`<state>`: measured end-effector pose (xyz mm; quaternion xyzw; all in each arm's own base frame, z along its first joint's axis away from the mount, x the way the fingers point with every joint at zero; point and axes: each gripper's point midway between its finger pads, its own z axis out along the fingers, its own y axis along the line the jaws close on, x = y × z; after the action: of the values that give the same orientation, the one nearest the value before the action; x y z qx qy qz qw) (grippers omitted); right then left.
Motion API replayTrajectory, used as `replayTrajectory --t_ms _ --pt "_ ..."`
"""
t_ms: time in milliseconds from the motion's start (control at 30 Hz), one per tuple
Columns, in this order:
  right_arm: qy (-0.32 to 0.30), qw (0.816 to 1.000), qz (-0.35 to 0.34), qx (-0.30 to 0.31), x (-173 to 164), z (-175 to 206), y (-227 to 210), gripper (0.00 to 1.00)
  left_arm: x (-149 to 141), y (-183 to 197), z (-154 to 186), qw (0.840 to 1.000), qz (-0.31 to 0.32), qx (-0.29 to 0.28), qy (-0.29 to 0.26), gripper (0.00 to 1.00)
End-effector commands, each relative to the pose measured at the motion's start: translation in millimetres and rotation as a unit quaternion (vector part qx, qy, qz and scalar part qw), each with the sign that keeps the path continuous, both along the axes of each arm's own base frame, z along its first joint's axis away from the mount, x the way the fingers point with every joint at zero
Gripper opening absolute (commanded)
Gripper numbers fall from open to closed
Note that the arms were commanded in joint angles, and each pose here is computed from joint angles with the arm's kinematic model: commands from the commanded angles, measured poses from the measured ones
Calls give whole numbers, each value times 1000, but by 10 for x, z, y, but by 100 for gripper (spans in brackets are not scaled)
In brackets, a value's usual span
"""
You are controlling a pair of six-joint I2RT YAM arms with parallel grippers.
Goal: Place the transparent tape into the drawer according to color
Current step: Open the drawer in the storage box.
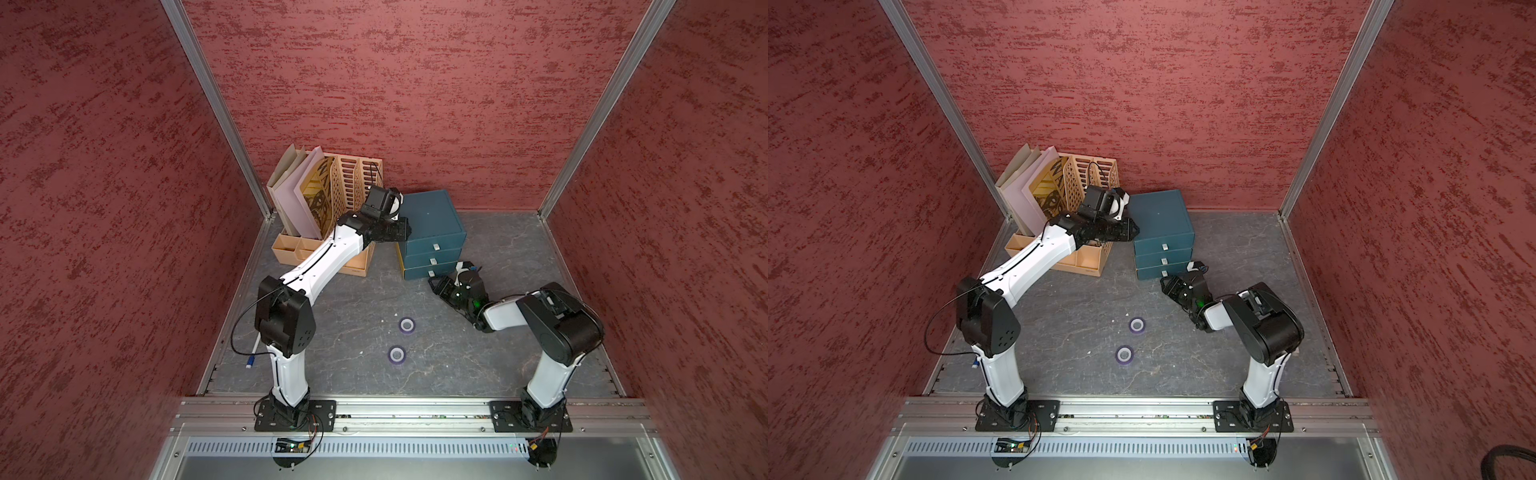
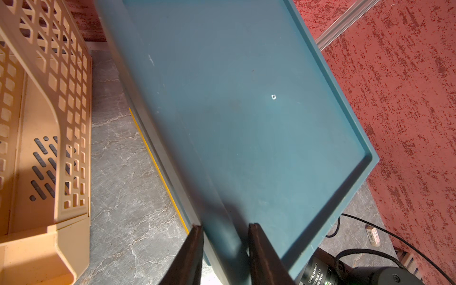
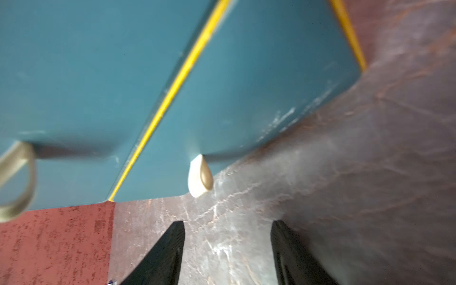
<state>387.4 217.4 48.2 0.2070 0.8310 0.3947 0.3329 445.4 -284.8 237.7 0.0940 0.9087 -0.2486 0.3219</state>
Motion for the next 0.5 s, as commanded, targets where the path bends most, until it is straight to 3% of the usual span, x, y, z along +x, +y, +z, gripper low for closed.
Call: replayTrajectory --t_ms 0,467 --pt "-37 999 -2 34 148 230 71 60 -98 9 -207 999 -17 17 34 34" --pt "-47 998 -17 40 359 224 59 53 -85 16 -225 999 -18 19 35 34"
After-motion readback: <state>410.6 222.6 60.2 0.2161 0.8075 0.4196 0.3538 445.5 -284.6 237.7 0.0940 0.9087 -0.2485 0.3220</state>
